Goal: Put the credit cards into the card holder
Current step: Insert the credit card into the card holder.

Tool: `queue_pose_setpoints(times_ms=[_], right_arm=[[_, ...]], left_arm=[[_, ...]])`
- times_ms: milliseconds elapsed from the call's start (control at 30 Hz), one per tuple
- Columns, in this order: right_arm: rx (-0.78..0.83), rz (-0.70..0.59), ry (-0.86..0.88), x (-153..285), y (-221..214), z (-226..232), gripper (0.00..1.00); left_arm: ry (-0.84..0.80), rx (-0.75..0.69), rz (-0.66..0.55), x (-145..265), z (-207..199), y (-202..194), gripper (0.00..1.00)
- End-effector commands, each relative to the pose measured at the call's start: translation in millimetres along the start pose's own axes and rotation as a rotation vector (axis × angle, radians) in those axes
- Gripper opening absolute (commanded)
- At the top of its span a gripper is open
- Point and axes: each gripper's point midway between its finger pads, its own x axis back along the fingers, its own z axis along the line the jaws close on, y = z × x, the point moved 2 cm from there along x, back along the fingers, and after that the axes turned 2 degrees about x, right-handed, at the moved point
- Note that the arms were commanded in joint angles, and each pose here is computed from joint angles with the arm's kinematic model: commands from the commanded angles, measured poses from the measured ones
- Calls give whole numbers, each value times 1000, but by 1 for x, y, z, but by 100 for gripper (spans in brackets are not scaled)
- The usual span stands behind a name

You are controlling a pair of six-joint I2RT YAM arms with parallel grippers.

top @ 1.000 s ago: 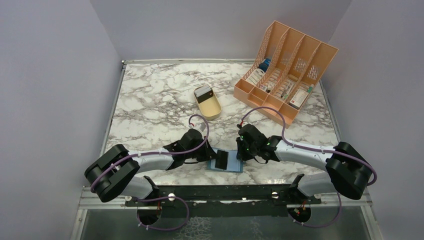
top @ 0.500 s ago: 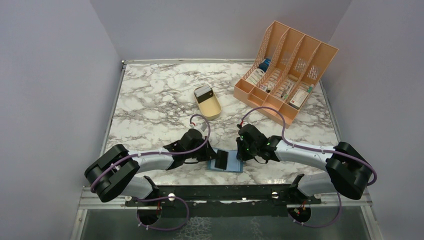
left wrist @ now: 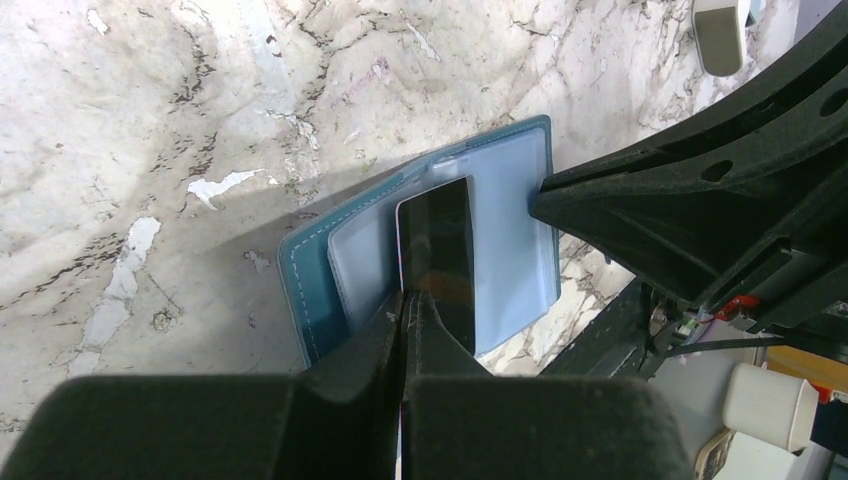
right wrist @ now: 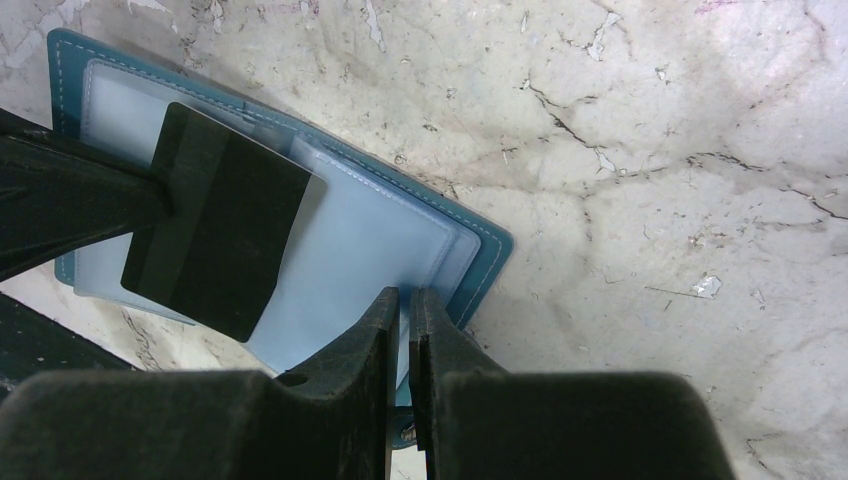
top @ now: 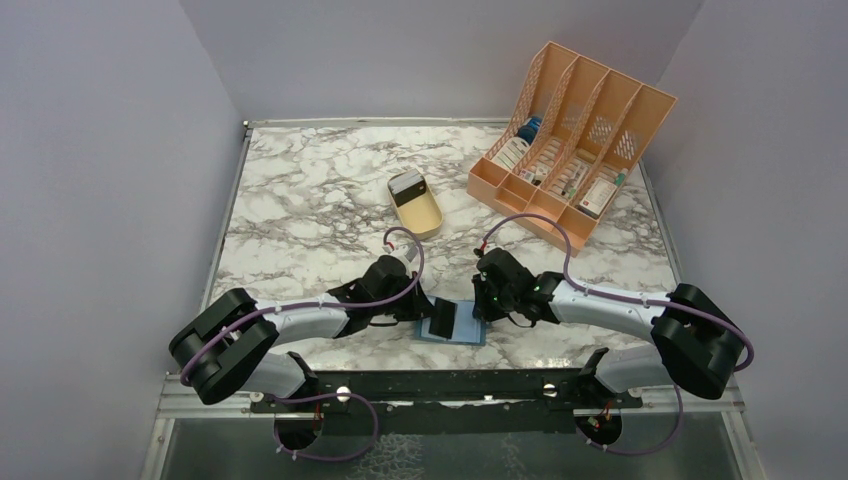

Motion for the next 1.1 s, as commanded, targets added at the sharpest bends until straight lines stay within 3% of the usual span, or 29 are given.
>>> queue_pose_setpoints(times_ms=[0, 400, 700, 1067], right_arm=[[-9, -14, 2, 0, 0, -1, 10], [-11, -15, 3, 0, 0, -1, 10], [-30, -8, 18, -1, -2, 1, 10], [-55, -6, 24, 0, -3, 3, 9]], left_arm=[[51, -25, -24, -1, 12, 2, 0], [46, -44, -36, 0, 10, 5, 0], [29, 62, -53, 0, 12, -1, 0], [20, 91, -52, -9, 6, -8, 0]])
